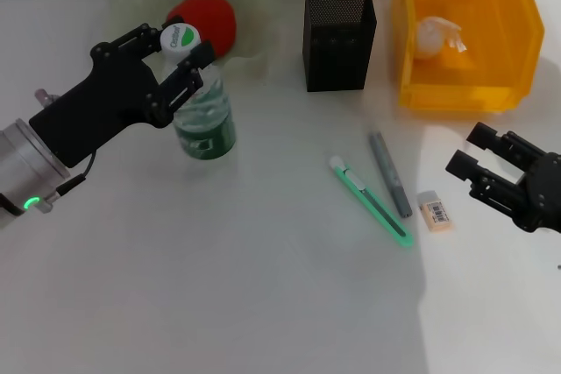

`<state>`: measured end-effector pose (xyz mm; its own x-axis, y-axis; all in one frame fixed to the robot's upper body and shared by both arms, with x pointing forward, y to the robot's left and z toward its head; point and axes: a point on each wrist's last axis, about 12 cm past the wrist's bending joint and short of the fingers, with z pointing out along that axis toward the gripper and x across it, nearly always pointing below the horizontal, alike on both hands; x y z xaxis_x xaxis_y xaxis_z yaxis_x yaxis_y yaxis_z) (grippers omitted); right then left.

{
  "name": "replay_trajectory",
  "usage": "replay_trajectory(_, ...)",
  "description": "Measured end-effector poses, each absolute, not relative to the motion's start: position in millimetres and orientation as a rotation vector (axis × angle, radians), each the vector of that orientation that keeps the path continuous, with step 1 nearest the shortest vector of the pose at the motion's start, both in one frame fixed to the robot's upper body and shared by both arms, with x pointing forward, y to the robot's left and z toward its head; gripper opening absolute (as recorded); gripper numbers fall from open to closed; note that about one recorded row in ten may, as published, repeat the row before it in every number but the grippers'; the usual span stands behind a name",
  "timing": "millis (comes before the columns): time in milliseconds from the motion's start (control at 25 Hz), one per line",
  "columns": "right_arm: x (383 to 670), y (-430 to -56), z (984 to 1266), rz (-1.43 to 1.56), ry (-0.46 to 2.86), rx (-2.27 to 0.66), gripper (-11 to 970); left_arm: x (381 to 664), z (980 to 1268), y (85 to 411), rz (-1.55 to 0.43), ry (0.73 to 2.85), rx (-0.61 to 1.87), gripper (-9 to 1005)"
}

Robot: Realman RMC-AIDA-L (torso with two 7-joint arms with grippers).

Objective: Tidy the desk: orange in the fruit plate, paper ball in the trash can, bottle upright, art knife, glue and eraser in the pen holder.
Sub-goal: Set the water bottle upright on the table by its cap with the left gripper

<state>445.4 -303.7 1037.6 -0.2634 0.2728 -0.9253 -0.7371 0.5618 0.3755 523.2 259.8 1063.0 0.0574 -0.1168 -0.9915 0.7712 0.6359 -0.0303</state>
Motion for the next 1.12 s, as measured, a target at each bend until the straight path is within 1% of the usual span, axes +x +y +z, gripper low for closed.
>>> replay_trajectory(440, 450, -291, 1033, 1.025, 1.547, -0.402, 721, 530, 1054, 246, -0.673, 1.367, 0.591, 450)
replay_trajectory(1120, 453, -288, 1033, 1.03, 1.544, -0.404, 721, 530, 1049, 251, -0.643, 1.4, 0.519, 450)
